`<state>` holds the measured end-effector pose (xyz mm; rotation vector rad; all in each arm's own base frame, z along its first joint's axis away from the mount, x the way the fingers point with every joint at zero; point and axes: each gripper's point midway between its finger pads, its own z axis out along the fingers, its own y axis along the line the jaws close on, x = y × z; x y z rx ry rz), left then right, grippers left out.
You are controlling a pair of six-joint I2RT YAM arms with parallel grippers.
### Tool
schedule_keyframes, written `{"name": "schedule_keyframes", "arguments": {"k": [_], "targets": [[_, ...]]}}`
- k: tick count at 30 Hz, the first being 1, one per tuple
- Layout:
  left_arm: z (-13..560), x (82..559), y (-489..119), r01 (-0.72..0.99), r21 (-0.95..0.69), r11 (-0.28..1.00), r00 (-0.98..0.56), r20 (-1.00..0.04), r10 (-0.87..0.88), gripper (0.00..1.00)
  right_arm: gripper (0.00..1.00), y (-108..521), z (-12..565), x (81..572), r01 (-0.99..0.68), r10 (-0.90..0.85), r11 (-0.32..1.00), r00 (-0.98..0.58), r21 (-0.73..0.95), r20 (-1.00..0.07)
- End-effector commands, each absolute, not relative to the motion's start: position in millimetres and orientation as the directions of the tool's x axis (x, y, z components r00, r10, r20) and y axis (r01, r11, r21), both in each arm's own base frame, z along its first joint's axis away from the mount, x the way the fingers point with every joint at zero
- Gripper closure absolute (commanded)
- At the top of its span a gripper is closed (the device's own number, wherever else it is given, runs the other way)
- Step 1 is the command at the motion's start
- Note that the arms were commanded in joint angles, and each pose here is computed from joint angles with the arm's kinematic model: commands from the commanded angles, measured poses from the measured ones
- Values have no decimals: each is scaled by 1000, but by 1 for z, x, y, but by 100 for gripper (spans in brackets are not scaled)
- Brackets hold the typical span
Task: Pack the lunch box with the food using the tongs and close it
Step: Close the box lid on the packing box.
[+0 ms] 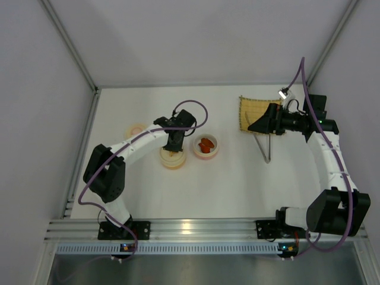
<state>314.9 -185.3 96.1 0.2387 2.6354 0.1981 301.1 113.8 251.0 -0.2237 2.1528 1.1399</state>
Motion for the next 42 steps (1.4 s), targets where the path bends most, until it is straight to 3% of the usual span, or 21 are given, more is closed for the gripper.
{"name": "schedule_keyframes", "arguments": {"k": [1, 15, 27, 35, 42], "targets": [[102, 318, -186, 132, 174, 976, -856, -477, 201, 100, 1, 112, 263, 307, -497, 152, 599, -699, 628, -699], [90, 311, -186, 194, 176, 965, -857, -448, 254, 100, 1, 113, 264, 307, -500, 150, 598, -698, 626, -701], [92, 313, -194, 384, 187, 904, -796, -429, 427, 100, 1, 113, 265, 307, -503, 148, 598, -696, 625, -702], [78, 291, -210, 719, 118, 684, -595, -405, 695, 100, 1, 113, 263, 307, -502, 147, 596, -699, 626, -700], [50, 276, -207, 865, 112, 489, -422, -367, 829, 100, 1, 112, 263, 307, -504, 142, 600, -697, 622, -702]]}}
